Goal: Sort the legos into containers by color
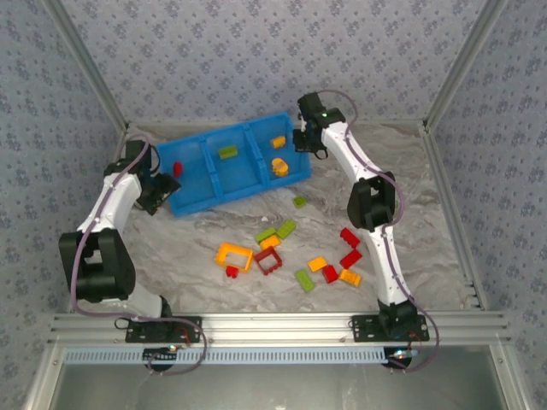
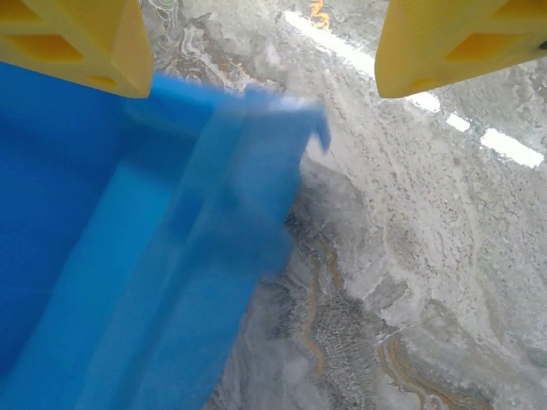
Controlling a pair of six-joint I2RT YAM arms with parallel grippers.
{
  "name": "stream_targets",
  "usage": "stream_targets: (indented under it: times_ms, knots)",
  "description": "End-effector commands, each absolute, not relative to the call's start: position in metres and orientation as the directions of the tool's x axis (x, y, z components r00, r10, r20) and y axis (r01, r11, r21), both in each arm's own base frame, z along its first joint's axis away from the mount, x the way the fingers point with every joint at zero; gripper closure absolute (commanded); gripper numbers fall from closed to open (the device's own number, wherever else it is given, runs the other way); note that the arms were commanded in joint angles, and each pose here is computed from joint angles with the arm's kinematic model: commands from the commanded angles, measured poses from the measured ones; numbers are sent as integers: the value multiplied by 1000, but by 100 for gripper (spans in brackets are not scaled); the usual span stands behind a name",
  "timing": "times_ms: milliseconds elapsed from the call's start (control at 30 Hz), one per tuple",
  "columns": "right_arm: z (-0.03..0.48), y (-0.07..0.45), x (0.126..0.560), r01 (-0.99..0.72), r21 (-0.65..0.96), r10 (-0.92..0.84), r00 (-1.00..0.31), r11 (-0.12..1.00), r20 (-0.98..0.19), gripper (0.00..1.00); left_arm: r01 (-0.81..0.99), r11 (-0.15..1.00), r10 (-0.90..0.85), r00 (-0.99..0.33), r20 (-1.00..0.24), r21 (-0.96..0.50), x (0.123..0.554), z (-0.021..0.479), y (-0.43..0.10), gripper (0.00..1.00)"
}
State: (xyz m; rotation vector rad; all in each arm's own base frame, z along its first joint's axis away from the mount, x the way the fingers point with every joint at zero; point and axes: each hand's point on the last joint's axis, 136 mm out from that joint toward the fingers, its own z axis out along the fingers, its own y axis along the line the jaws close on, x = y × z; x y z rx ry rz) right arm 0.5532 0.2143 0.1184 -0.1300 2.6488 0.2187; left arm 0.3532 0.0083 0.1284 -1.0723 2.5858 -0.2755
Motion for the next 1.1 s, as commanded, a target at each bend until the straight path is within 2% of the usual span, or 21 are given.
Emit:
stream_targets:
  times_ms: [0, 233, 533, 833, 1067]
  knots:
    - [114, 180, 545, -36, 29, -19, -898, 999, -439, 90, -620, 715, -695, -679, -235, -322, 364, 137, 7, 31]
    - [122, 158, 517, -101, -31, -104, -882, 994, -460, 100, -617, 712, -697, -681, -225, -335, 371, 138, 5, 32]
    - [121, 125, 456, -108, -73, -129, -899, 991, -418, 100, -561, 743, -663, -692, -286, -364, 373, 180, -15, 32]
    - [110, 84, 398, 29, -23, 17, -922, 999, -387, 100, -519, 772, -620, -742, -257, -367, 363, 168, -45, 32]
    - [112, 56, 390, 127, -15, 110, -904, 992, -413, 100, -482, 797, -583, -772, -254, -365, 357, 167, -66, 32]
